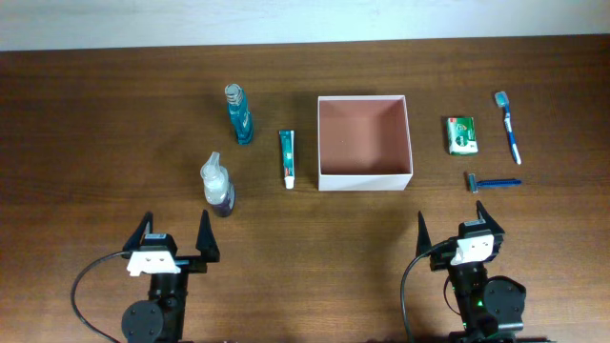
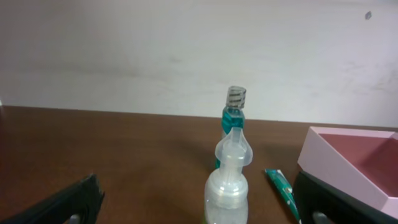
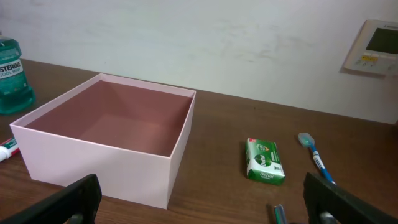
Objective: Pack container
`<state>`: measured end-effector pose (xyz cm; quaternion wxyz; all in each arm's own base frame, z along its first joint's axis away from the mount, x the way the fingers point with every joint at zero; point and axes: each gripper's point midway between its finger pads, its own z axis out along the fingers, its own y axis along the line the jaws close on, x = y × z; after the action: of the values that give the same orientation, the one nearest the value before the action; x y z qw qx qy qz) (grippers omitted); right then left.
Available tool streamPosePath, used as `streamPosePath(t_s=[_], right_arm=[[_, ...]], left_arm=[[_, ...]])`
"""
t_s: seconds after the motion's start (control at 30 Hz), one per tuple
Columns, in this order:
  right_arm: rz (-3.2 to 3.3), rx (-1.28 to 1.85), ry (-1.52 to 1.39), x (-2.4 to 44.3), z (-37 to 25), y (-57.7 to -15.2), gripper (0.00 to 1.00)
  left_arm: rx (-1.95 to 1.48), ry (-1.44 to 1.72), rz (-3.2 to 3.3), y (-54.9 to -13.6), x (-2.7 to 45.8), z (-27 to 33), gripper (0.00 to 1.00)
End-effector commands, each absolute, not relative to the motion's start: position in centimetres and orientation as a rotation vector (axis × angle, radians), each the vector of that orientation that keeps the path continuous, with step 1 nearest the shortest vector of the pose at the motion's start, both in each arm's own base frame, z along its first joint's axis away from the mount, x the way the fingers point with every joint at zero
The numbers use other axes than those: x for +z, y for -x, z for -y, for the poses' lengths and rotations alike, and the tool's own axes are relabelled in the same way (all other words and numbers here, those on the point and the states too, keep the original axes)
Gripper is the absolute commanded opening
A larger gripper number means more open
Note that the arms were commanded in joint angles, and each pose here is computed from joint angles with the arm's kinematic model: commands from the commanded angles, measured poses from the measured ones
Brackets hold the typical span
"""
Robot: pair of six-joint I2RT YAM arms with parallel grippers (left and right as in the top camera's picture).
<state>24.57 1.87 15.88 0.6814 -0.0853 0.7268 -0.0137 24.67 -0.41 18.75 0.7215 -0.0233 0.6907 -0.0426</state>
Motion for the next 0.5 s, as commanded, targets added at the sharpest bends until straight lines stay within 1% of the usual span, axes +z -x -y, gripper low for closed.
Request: streamPosePath(t_s=[0.0, 0.23, 0.47], right_arm=[[-1.632, -0.036, 0.187, 15.7, -1.8, -24.5, 0.99], [-1.632, -0.036, 0.187, 15.7, -1.8, -24.5, 0.99], [-1.632, -0.036, 0.187, 15.7, -1.8, -24.5, 0.99]], left_arm=[[-0.112, 0.001, -1.501, -24.5, 19.7, 1.1, 1.0], [-0.218, -0.125, -1.445, -23.6, 22.5, 3.6, 0.99], [-0.222, -0.144, -1.393, -23.0, 27.6, 3.9, 0.99]])
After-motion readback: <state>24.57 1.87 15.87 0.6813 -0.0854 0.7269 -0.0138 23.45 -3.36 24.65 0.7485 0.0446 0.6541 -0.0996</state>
